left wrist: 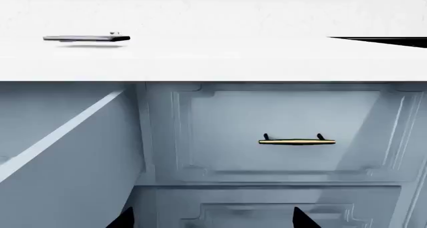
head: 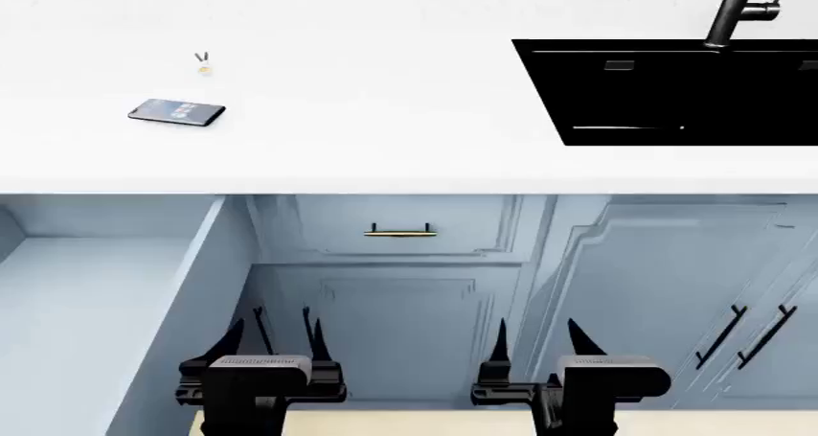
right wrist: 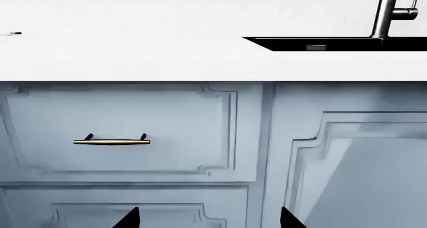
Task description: Close the left drawer.
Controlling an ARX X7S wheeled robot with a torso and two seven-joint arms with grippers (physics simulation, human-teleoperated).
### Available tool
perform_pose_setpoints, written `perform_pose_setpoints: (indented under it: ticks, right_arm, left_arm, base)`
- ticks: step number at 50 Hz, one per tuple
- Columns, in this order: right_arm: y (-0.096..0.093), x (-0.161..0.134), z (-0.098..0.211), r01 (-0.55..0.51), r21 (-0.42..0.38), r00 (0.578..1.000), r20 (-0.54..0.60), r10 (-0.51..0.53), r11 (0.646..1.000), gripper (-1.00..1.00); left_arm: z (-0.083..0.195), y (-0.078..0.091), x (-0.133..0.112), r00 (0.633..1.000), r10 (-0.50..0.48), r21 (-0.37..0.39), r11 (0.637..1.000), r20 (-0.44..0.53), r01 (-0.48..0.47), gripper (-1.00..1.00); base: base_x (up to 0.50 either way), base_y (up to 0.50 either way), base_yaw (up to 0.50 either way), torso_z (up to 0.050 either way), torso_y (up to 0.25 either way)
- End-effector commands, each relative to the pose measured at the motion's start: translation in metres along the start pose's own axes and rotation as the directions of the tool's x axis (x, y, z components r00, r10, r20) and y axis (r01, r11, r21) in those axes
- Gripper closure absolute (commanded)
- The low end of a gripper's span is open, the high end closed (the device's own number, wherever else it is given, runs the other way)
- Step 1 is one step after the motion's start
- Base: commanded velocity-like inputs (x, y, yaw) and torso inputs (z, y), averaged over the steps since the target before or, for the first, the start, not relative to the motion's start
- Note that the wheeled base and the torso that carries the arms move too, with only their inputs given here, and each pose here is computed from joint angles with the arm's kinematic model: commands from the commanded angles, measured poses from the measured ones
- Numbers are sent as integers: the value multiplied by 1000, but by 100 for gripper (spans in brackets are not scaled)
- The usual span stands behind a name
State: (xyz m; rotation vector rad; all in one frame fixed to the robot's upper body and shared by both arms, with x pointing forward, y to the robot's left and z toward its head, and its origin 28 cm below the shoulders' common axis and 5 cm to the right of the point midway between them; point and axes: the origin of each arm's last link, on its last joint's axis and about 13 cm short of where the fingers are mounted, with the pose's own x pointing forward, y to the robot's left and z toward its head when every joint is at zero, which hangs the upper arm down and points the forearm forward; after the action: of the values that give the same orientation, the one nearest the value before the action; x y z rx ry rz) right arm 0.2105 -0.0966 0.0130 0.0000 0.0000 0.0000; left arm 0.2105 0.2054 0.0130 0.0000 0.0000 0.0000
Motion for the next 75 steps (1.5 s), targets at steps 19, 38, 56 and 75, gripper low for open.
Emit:
perform_pose_setpoints:
  ticks: [19,38,56,75]
  right_arm:
    - [0,0,-1,7,-6,1000,-4,-7,1000,-100]
    - [-1,-1,0,6,6,1000,8,-6,1000,-100]
    - [-4,-3,6,38,4,999,10,-38,999,-100]
    - [-2,-4,226,-62,-180,982,163,92,982,-100]
  left_arm:
    - [1,-1,-1,999,-2,11,1000,-32,2,-100]
    - [0,-1,-1,1000,-9,-3,1000,-18,9,-100]
    - [15,0,-8,998,-46,-24,999,36,47,-100]
    - [243,44,-43,963,-45,0,999,267,47,-100]
  base:
    - [0,0,0,0,0]
    - [0,0,0,0,0]
    - [-17,0,0,0,0]
    - [0,0,0,0,0]
